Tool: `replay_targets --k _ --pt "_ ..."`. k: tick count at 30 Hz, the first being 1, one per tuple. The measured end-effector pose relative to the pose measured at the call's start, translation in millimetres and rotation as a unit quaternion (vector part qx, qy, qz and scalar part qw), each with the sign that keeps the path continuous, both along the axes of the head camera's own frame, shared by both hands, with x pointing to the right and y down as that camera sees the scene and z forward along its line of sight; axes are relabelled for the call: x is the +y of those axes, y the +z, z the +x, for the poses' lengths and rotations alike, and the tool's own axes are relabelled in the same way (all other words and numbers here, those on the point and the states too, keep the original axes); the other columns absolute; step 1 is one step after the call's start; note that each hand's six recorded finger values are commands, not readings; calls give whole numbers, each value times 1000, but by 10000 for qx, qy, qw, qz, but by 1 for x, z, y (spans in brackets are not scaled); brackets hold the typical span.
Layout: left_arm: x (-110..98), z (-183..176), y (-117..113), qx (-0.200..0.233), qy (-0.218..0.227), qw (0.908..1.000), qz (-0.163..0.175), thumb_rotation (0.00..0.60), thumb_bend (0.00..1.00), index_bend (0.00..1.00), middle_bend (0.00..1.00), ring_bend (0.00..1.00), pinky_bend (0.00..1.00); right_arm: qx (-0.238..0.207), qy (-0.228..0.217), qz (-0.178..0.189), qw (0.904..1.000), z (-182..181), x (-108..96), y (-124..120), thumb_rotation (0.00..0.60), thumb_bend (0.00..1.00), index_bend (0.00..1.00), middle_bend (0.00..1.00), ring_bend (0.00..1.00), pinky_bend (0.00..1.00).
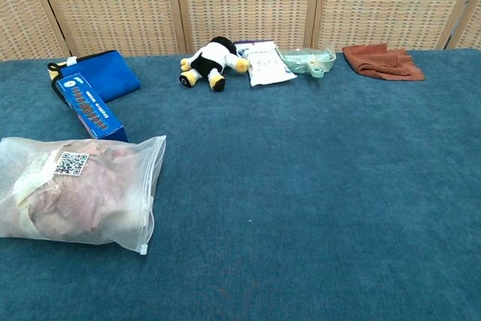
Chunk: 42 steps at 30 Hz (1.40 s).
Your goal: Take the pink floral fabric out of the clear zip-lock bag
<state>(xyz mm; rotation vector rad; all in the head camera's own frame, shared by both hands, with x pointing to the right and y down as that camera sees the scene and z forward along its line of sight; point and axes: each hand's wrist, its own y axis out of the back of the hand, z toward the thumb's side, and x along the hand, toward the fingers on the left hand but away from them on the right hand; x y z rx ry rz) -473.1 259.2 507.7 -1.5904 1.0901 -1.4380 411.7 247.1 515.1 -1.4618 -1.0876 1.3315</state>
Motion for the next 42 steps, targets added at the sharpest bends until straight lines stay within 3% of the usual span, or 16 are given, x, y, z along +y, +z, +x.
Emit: replay_targets --k 11,17,31,42 --pt "-2 2 6 169 92 9998 -114 600 74 0 0 0 0 -57 55 -67 9999 2 -1 1 600 0 0 0 0 0" --pt "-6 13 21 419 351 9979 -348 600 75 0 0 0 0 -69 37 -76 9999 0 -2 2 600 0 0 0 0 0" --pt "-34 70 128 837 889 9828 -1387 600 74 0 0 0 0 -45 171 -95 9998 9 -6 1 600 0 0 0 0 0" --pt "-42 106 178 884 802 9735 -1953 600 76 0 0 0 0 -22 179 -171 9997 10 -7 5 600 0 0 0 0 0"
